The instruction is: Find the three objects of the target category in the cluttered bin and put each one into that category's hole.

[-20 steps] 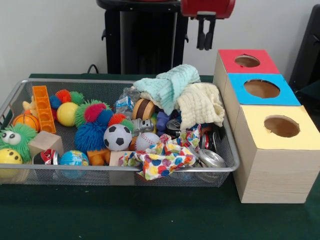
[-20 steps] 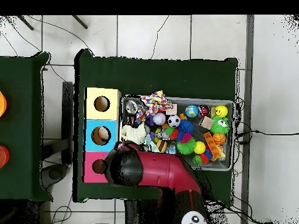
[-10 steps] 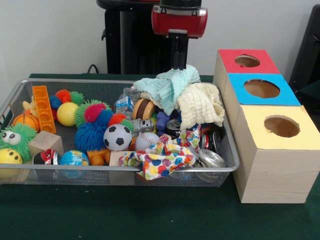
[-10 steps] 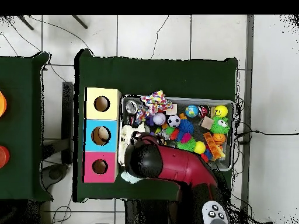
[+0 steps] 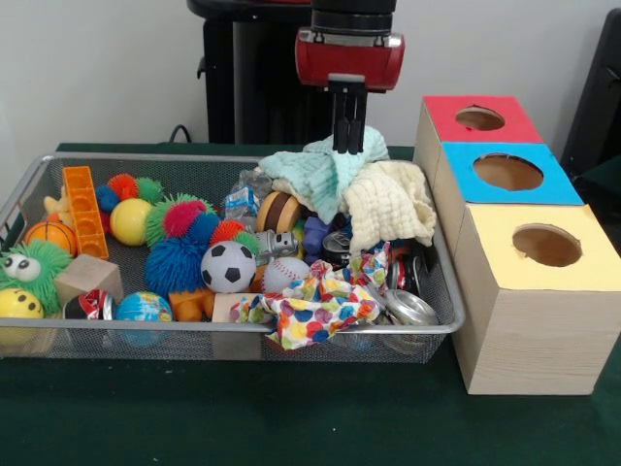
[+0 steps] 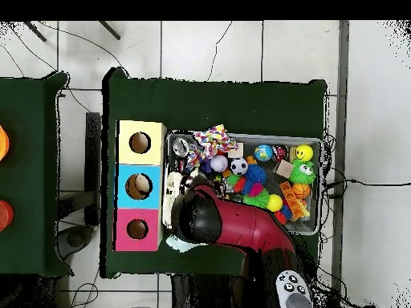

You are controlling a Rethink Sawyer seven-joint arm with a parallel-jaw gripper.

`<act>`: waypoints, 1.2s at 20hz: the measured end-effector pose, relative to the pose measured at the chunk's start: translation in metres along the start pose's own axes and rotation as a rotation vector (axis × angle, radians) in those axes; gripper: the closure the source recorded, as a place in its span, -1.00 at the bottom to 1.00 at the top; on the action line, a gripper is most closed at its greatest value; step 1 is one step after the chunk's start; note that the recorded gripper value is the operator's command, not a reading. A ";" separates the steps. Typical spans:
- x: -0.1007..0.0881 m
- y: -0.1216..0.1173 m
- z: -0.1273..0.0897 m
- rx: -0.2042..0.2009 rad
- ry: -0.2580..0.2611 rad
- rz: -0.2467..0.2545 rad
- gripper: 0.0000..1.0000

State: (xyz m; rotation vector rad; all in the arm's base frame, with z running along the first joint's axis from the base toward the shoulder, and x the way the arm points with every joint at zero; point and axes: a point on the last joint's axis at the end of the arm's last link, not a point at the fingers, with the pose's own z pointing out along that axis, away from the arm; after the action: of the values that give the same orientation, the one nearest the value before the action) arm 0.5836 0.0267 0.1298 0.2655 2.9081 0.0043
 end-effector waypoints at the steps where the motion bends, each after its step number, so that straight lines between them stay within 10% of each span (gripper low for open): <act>1: -0.004 -0.003 -0.010 -0.013 0.005 0.018 1.00; 12: -0.021 -0.041 -0.130 -0.053 -0.065 0.218 1.00; 24: -0.011 -0.022 -0.139 0.021 0.001 0.033 1.00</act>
State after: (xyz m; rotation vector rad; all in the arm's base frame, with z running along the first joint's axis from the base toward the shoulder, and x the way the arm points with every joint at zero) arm 0.5600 0.0053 0.2671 0.3169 2.9055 -0.0206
